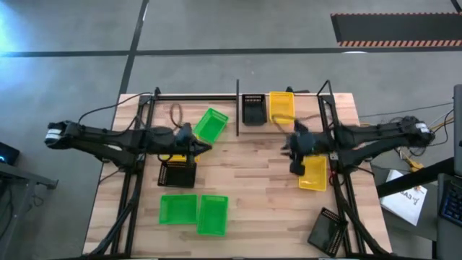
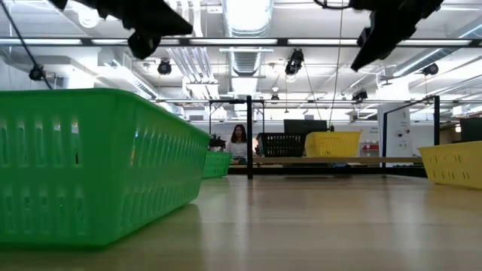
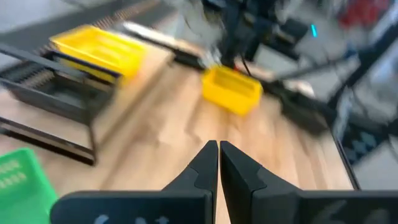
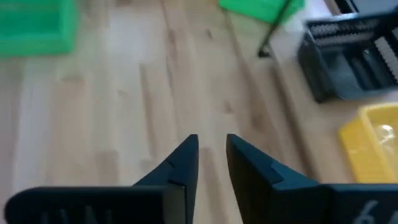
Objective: Stack baskets on shelf by color
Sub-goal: Put the bottom right green bin on the shelf
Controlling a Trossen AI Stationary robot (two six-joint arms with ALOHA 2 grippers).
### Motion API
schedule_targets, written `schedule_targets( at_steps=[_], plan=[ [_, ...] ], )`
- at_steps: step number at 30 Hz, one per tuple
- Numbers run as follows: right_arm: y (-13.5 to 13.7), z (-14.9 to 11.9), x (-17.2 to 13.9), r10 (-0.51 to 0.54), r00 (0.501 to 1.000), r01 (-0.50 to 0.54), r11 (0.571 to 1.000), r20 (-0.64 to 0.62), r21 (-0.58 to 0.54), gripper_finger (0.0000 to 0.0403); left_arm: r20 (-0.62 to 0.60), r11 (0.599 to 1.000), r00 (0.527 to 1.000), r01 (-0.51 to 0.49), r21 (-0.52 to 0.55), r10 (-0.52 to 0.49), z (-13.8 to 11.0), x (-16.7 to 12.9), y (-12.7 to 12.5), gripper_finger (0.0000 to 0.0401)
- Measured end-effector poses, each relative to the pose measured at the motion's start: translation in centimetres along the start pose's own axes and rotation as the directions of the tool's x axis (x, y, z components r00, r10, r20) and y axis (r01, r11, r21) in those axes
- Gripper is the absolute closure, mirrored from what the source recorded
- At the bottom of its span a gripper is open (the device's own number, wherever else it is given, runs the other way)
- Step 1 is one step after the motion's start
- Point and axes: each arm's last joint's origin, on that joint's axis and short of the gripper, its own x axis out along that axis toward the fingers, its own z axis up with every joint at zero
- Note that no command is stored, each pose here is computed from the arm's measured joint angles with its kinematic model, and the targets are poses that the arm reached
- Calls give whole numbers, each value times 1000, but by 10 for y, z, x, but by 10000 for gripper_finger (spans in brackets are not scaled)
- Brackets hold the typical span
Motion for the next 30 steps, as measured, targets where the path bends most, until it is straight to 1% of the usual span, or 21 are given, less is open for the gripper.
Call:
schedule_targets(
  at_steps=[3, 4, 8, 10, 12, 15, 18, 20, 22, 25, 27, 30],
  plan=[
    [34, -6, 6, -38, 998, 37, 999, 46, 12, 348, -116, 997, 993, 46, 59, -39, 7, 4, -21, 401],
    [44, -9, 8, -49, 997, 47, 998, 61, 32, 352, -156, 995, 986, 63, 74, -50, 9, 5, -29, 401],
    [80, -19, 16, -89, 991, 70, 982, 102, 176, 365, -309, 981, 943, 163, 102, -125, 9, 5, -59, 401],
    [96, -22, 19, -108, 988, 79, 968, 111, 240, 370, -391, 966, 906, 225, 125, -160, 3, 2, -76, 401],
    [112, -24, 21, -109, 987, 72, 956, 115, 286, 374, -477, 951, 860, 277, 135, -182, -8, -2, -92, 401],
    [134, -21, 27, -94, 989, 53, 943, 111, 328, 379, -601, 951, 777, 297, 90, -185, -29, -13, -112, 401],
    [155, -15, 35, -91, 991, 56, 949, 98, 311, 385, -712, 964, 677, 266, 0, -187, -54, -24, -127, 401],
    [167, -10, 44, -97, 991, 66, 954, 90, 294, 388, -777, 974, 608, 225, -29, -164, -72, -30, -133, 401],
    [177, -5, 53, -108, 991, 82, 957, 79, 277, 391, -811, 984, 568, 169, -53, -141, -86, -34, -137, 401],
    [191, 3, 66, -118, 991, 98, 964, 70, 246, 392, -850, 995, 516, 54, -86, -102, -104, -38, -139, 394],
    [199, 7, 72, -129, 990, 112, 966, 59, 232, 392, -867, 994, 490, -1, -105, -91, -114, -41, -141, 378],
    [210, 14, 79, -131, 990, 119, 973, 47, 200, 392, -880, 989, 468, -73, -129, -80, -122, -45, -143, 343]
  ],
)
